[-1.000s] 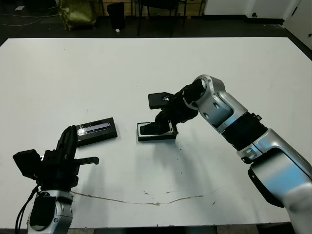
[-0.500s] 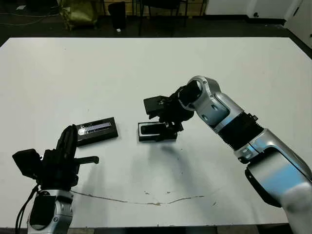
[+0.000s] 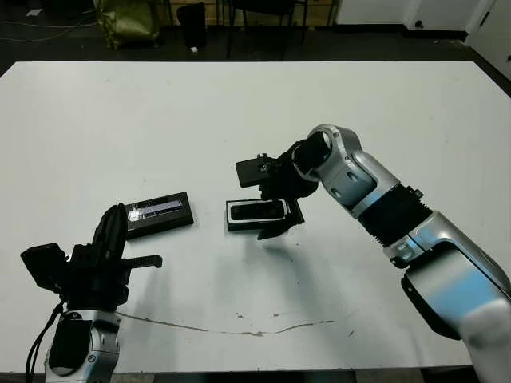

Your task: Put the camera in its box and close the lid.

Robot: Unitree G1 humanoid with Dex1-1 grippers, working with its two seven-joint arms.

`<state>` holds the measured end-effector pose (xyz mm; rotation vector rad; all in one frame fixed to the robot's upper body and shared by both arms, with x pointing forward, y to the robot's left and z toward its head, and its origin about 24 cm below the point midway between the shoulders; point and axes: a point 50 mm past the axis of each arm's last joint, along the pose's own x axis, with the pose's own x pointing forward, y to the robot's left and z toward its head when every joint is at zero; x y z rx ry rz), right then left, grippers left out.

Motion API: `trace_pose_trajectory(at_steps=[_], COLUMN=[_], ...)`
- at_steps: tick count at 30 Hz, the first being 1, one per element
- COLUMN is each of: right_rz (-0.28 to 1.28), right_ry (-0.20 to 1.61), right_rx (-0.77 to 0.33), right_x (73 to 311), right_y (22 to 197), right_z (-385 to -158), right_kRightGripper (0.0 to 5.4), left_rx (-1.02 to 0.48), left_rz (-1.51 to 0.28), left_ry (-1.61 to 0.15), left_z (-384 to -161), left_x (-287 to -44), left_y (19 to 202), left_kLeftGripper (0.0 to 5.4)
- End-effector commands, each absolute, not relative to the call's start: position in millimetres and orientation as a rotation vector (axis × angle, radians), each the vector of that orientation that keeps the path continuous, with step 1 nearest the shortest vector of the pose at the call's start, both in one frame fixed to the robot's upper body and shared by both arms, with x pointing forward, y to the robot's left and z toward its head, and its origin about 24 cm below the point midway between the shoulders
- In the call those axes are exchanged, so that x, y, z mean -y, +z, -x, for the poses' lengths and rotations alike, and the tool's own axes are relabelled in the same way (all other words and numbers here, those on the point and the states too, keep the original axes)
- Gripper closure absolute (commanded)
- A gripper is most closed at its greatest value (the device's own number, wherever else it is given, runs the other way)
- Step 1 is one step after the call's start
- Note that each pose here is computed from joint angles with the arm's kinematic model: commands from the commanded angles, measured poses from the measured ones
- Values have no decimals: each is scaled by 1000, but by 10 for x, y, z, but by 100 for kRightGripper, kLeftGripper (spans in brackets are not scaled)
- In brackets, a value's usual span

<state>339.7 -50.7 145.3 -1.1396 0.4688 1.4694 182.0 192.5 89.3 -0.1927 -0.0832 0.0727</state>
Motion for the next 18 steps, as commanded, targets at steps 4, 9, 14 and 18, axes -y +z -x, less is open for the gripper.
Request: trace_pose_trajectory(at_steps=[4,9,14,18], right_rz=[959,796,539,479], right_ry=[1451,1388,1171,995], right_rx=[-363,-218,7,93], right_x=[648,765,944,1035], right_y=[1696,2045,2246,2124], right_z=[-3412,-3363,-3246,-3156], right_kRightGripper=[2,2,10,81], left_rx=[50,51,51,59], left_rz=[197,198,201,193], left_ry=[82,82,79,73], left_z=[-1812,-1810,-1814,-1822], left_x=[-1931,-1932,-1934,-1942], left_y=[837,840,849,852], left_kLeftGripper=[540,540,540,540])
